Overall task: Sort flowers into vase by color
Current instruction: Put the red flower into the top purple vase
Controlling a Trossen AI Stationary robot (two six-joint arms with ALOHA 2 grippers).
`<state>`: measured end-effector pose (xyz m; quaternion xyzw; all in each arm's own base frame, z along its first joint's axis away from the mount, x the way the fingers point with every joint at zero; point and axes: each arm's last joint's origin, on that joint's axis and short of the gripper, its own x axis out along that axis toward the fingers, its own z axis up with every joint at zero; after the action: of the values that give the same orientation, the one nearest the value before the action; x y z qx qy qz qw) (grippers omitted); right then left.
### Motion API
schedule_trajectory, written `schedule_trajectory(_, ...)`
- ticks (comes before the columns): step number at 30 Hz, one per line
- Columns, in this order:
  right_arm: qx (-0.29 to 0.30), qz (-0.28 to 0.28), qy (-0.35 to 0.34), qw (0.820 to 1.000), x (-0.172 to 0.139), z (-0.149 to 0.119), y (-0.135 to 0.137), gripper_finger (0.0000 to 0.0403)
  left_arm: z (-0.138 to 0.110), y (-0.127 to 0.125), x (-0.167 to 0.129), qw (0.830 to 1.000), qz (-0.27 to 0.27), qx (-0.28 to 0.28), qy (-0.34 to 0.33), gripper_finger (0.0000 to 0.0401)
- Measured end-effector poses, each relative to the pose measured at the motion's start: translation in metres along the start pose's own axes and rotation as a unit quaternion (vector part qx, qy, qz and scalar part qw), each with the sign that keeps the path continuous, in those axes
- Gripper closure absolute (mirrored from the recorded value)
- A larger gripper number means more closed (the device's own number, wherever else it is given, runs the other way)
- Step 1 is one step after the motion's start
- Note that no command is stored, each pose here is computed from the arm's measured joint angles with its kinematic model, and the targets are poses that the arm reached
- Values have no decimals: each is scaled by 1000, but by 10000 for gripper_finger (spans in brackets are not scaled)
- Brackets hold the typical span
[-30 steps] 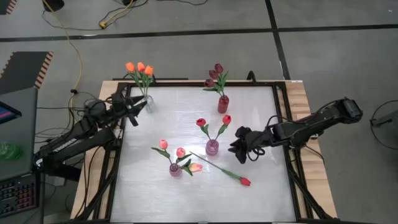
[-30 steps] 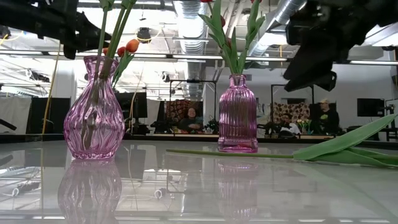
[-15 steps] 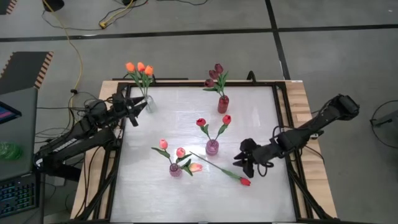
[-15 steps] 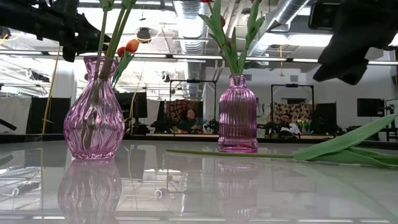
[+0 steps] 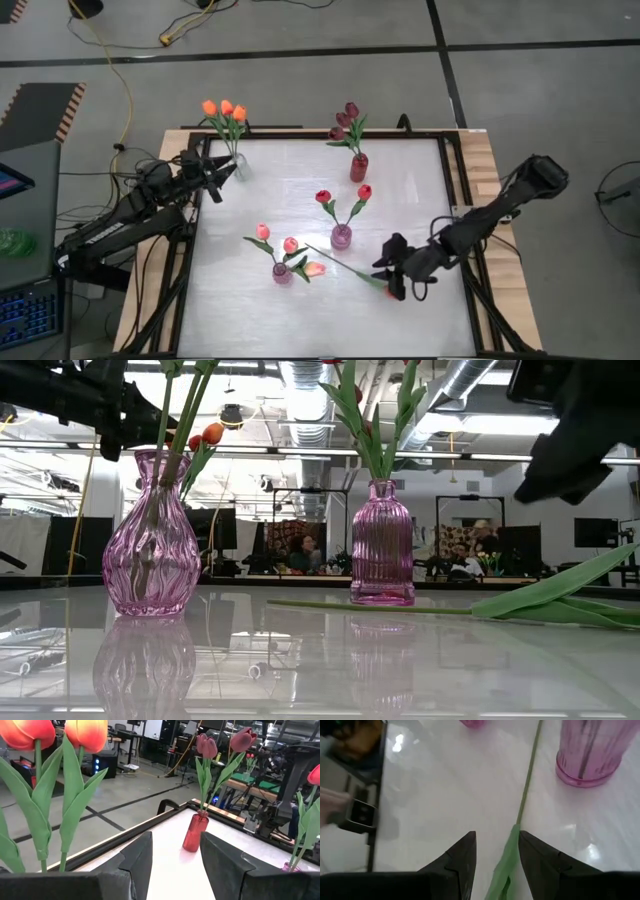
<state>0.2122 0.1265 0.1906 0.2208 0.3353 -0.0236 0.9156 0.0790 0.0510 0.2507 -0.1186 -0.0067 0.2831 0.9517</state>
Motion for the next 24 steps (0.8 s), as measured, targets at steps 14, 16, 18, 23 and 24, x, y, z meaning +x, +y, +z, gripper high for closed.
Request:
schedule_trajectory(14,-158,-83,97,979,45,6,28,230,-1,0,0,1000,5,0,4,250)
schedule_trajectory(16,-159,-99,115,976,48,6,30,230,-1,1,0,1000,5,0,6,250)
schedule_trajectory(18,-152,-109,124,974,52,6,32,230,-2,1,0,1000,7,0,10,250)
schedule_trajectory(23,-147,-107,158,970,64,-1,32,230,-4,1,0,1000,10,0,20,250)
schedule_trajectory(24,-147,-107,165,969,66,-3,32,230,-4,1,0,1000,10,0,21,250)
